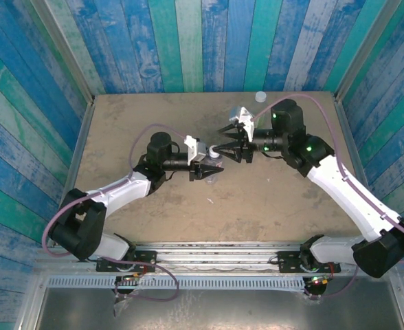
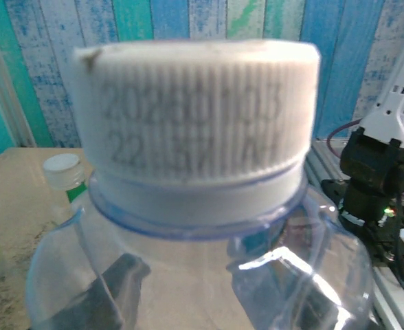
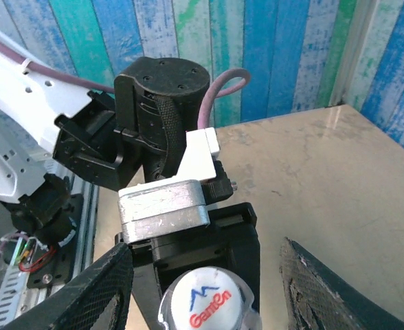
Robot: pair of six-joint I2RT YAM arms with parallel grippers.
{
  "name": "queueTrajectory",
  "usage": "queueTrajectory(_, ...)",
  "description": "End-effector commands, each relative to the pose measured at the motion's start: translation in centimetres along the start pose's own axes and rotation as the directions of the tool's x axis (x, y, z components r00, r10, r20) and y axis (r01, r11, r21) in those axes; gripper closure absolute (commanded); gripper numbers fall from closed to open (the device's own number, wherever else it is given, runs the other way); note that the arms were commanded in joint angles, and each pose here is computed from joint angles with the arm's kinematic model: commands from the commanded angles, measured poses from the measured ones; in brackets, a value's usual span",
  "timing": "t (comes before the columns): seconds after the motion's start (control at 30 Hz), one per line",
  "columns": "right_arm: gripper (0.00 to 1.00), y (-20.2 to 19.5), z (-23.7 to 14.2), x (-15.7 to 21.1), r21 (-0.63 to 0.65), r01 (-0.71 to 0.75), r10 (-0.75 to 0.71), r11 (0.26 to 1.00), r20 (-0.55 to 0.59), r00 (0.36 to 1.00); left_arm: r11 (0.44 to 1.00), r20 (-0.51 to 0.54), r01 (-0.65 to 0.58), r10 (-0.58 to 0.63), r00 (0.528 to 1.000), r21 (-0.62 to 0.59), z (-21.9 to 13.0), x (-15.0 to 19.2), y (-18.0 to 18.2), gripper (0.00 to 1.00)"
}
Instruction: Screw on the bottle caps
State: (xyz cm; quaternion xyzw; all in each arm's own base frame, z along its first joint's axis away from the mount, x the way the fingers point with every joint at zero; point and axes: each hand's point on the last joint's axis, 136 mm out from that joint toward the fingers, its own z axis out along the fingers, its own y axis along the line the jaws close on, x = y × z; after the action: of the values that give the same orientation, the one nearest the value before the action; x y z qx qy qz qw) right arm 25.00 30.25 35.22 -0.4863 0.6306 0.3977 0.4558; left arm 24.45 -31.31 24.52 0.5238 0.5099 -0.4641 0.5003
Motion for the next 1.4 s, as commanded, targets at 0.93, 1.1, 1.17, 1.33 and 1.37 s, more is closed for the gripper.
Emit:
queueTrajectory(0.93, 0.83, -3.1, 1.4, 3.6, 0.165, -0.234, 0.247, 0.958, -0.062, 0.967, 0.963, -0.009, -0.082, 0.083, 0.997, -0.257, -1.3, -2.1, 3.7, 0.59)
queueTrajectory(1.1, 0.86, -2.4, 2.1, 5.3, 0.330, -0.273, 0.302, 0.904, -0.040, 0.952, 0.925, -0.032, -0.102, 0.097, 0.995, -0.366, -1.9, -2.0, 5.6, 0.61)
queueTrajectory(1.17, 0.88, -2.5, 2.1, 6.2, 0.416, -0.275, 0.320, 0.867, -0.040, 0.947, 0.914, -0.035, -0.114, 0.109, 0.993, -0.389, -2.1, -2.1, 6.0, 0.62)
queueTrajectory(1.33, 0.88, -3.5, 1.0, 7.6, 0.580, -0.388, 0.442, 0.716, 0.053, 0.895, 0.898, -0.072, -0.146, 0.127, 0.989, -0.415, -2.3, -1.6, 6.5, 0.63)
queueTrajectory(1.37, 0.89, -3.6, 0.9, 7.6, 0.590, -0.418, 0.467, 0.691, 0.077, 0.881, 0.897, -0.080, -0.148, 0.126, 0.989, -0.416, -2.3, -1.4, 6.6, 0.62)
